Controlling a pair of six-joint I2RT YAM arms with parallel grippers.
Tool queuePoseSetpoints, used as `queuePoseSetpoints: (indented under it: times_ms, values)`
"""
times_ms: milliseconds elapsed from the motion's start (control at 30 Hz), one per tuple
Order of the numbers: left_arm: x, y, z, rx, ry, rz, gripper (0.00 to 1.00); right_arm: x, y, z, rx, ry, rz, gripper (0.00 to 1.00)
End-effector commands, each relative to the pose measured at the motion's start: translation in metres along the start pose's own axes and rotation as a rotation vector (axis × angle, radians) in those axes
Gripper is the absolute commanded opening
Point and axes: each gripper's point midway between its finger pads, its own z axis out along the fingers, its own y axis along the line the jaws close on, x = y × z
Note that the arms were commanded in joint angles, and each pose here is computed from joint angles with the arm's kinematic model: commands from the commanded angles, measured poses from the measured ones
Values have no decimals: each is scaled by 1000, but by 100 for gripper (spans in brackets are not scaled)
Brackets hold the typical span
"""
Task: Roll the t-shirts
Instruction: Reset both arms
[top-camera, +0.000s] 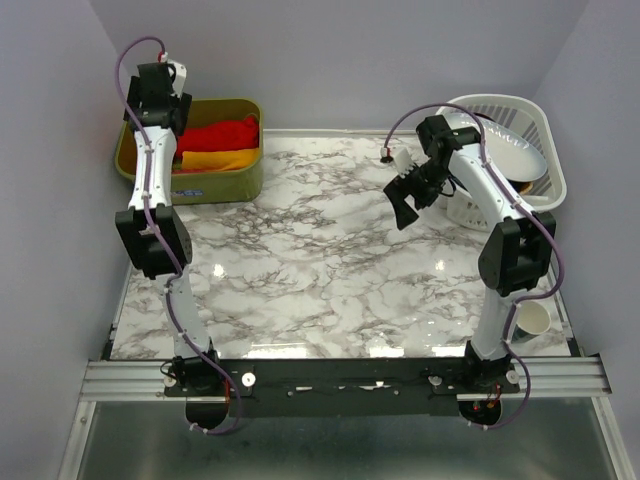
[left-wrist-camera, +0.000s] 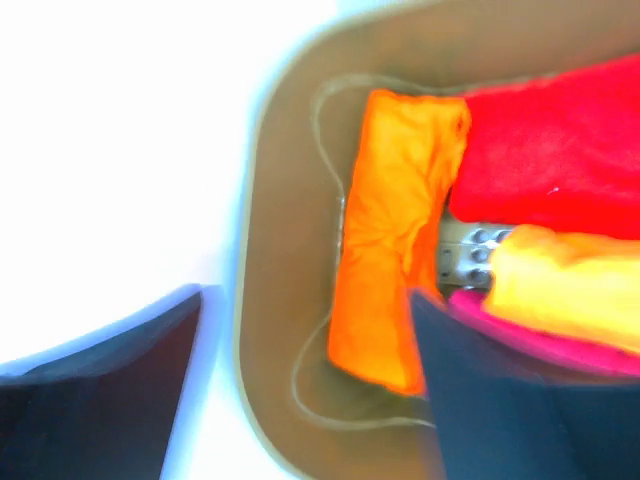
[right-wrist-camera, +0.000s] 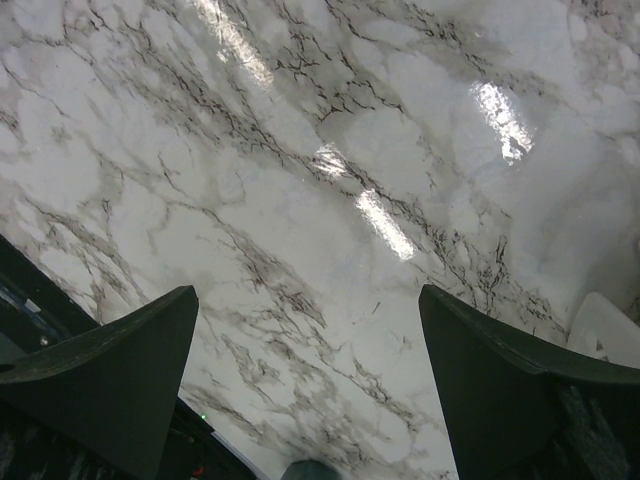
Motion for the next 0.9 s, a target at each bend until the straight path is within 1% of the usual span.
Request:
queuePoseSetpoints:
  times_ms: [0,67,100,133,200,233,300,333,367,400,433,467,500,533,567,600,633,667,700,767,800,867]
  values:
    - [-25,-6,-56,203,-112,-20,98,-28,-8,-19,62,-96,-51,100]
    - [-34,-7,-86,275,-167,-32,98,-40,-12,-37,127,-139,-77,100]
    - [-43,-19,-101,364,-222,-36,98,-59,-16,-54,178,-208,-90,100]
    - [-47,-18,-123,398,-256,-58,98,-69,-15,-66,198,-249,-98,100]
    - [-56,-25,-149,474,-321,-86,99,-95,-6,-100,232,-374,-124,100]
    - [-60,-32,-174,539,-356,-135,98,-108,-3,-119,258,-438,-133,100]
    - [-66,-40,-197,603,-401,-172,99,-128,6,-152,299,-569,-125,100]
    - [-71,-52,-221,683,-441,-167,98,-128,8,-154,306,-592,-104,100]
    - [-73,-59,-232,715,-452,-175,99,-130,10,-160,321,-631,-89,100]
    - [-76,-66,-243,748,-472,-160,98,-142,16,-198,397,-782,-68,100]
    - [-73,-73,-254,772,-483,-142,98,-131,11,-179,401,-778,-16,100]
    - [-76,-86,-267,806,-517,-89,98,-130,14,-186,422,-827,-10,100]
    - [-77,-91,-273,816,-533,-65,98,-137,16,-201,455,-913,-6,100]
    - [-72,-96,-279,826,-541,-43,98,-133,29,-221,476,-975,-17,100]
    - [-76,-97,-283,817,-570,-34,98,-125,29,-209,474,-965,1,100]
    - [-79,-108,-292,837,-587,-24,98,-125,34,-212,477,-982,10,100]
    - [-75,-113,-296,841,-585,-29,98,-121,40,-217,482,-992,22,100]
    - [-79,-113,-298,832,-606,-38,98,-118,42,-215,477,-983,37,100]
    - [-79,-118,-301,844,-603,-59,98,-111,48,-206,445,-947,46,100]
    - [-75,-122,-306,860,-611,-76,98,-101,54,-204,430,-923,56,100]
    - [-73,-124,-307,869,-610,-78,98,-92,53,-194,429,-889,72,100]
    - [-67,-129,-311,879,-613,-76,99,-84,61,-193,421,-881,43,100]
